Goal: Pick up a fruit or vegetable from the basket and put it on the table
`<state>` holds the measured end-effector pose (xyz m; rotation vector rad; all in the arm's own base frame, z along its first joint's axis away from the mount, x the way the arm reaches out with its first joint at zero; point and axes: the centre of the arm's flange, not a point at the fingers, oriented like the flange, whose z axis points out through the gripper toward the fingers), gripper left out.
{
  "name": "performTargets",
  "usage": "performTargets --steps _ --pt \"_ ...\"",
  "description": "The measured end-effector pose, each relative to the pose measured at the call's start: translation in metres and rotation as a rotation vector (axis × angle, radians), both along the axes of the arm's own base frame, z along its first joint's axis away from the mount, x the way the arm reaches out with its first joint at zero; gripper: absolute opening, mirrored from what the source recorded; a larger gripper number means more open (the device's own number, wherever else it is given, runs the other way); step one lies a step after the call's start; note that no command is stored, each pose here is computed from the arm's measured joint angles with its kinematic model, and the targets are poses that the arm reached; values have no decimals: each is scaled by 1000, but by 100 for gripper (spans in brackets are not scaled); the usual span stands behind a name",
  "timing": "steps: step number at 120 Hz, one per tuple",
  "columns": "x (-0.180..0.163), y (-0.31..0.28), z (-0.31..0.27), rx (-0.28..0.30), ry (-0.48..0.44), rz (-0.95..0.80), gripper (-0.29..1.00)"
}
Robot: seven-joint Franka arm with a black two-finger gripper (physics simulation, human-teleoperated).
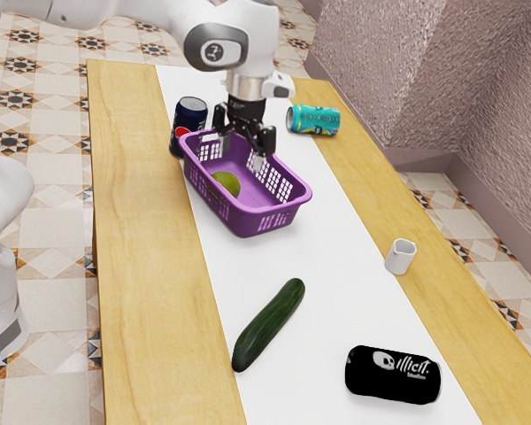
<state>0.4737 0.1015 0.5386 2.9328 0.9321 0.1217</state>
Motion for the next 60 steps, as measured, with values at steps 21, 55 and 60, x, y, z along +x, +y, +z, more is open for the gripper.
performTargets --steps 21,55,60 --pt "-2 6 -10 -4 -3 -9 70" --pt "-4 31 -19 40 -23 -46 69" --pt "-3 32 -21 43 -23 -56 69"
